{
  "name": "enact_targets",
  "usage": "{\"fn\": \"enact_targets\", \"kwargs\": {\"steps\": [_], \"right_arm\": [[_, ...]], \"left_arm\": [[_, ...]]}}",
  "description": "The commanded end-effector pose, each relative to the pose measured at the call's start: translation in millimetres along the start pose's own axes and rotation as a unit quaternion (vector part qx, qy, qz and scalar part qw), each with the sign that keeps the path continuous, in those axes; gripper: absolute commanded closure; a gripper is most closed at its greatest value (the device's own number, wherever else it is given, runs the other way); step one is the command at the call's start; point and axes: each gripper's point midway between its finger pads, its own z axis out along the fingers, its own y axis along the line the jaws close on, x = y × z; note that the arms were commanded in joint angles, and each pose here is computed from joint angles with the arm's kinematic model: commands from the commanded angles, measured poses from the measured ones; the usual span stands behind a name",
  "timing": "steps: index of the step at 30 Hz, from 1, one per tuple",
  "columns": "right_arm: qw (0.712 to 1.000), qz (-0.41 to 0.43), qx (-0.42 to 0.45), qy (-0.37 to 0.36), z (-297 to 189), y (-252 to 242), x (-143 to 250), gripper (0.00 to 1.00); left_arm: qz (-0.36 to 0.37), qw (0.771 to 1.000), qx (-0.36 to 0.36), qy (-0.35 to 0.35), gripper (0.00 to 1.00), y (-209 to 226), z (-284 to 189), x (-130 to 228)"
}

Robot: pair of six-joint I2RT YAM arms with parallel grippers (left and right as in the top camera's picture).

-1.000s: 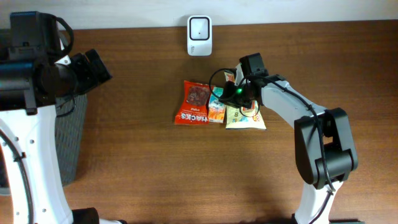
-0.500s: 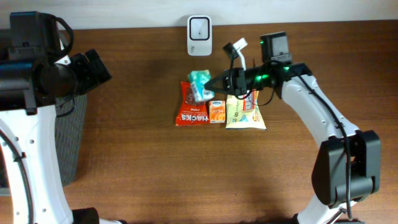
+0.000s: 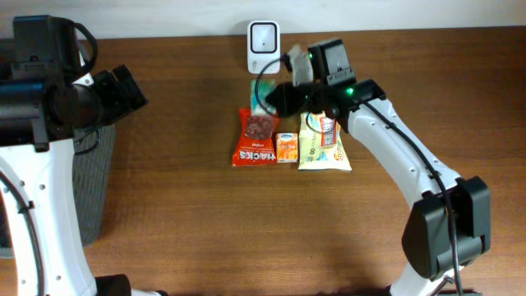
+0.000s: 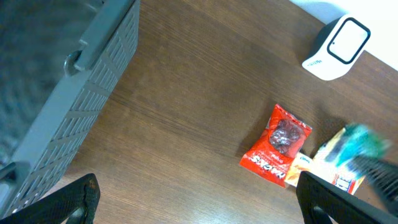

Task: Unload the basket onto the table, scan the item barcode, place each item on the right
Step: 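Lift teal pack with right gripper and hold it over white scanner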

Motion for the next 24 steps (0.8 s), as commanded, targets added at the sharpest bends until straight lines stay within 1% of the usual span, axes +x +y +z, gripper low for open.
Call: {"fn": "enact_targets", "kwargs": {"steps": [1,2,5,8,9,11,13,14,15,16,18,20,24], "right_arm": [[0.951,-0.053,0.261,-0.155,-31.9,-44.0,-67.6,0.96],[0.936,-0.061,0.293,-0.184,-34.9,-46.6,-77.8,0.96],[0.907,-0.063,0.340,-0.242,-33.2,-51.2,-96.0,0.96],[0.902,-0.063,0.343,-0.253,-7.4,-61.1,-97.0,0.96],[0.900,-0.077,0.347,-0.253,0.8,-65.0,-98.6,0.96],[0.886,-0.151,0.355,-0.258,17.5,-66.6,-109.0,0.96],[0.859,-0.301,0.330,-0.248,46.5,-50.6,-119.1,0.96],[0.832,-0.391,0.309,-0.242,63.1,-38.2,-120.9,0.96],[0.804,-0.449,0.304,-0.243,76.7,-33.2,-121.0,0.96],[0.782,-0.473,0.318,-0.252,82.6,-36.1,-123.6,0.96],[0.761,-0.480,0.345,-0.265,87.9,-46.6,-126.3,0.96],[0.759,-0.482,0.351,-0.262,91.5,-57.1,-125.6,0.96],[0.770,-0.476,0.332,-0.267,87.5,-70.1,-133.0,0.96]], "left_arm": [[-0.005,1.000,0.001,0.000,0.01,0.3,-0.4,0.0],[-0.005,1.000,0.001,0.000,0.01,0.3,-0.4,0.0],[-0.005,1.000,0.001,0.000,0.01,0.3,-0.4,0.0],[-0.005,1.000,0.001,0.000,0.01,0.3,-0.4,0.0],[-0.005,1.000,0.001,0.000,0.01,0.3,-0.4,0.0],[-0.005,1.000,0.001,0.000,0.01,0.3,-0.4,0.0],[-0.005,1.000,0.001,0.000,0.01,0.3,-0.4,0.0],[-0.005,1.000,0.001,0.000,0.01,0.3,-0.4,0.0],[-0.005,1.000,0.001,0.000,0.01,0.3,-0.4,0.0],[-0.005,1.000,0.001,0.000,0.01,0.3,-0.4,0.0],[-0.005,1.000,0.001,0.000,0.01,0.3,-0.4,0.0],[-0.005,1.000,0.001,0.000,0.01,0.3,-0.4,0.0],[-0.005,1.000,0.001,0.000,0.01,0.3,-0.4,0.0]]}}
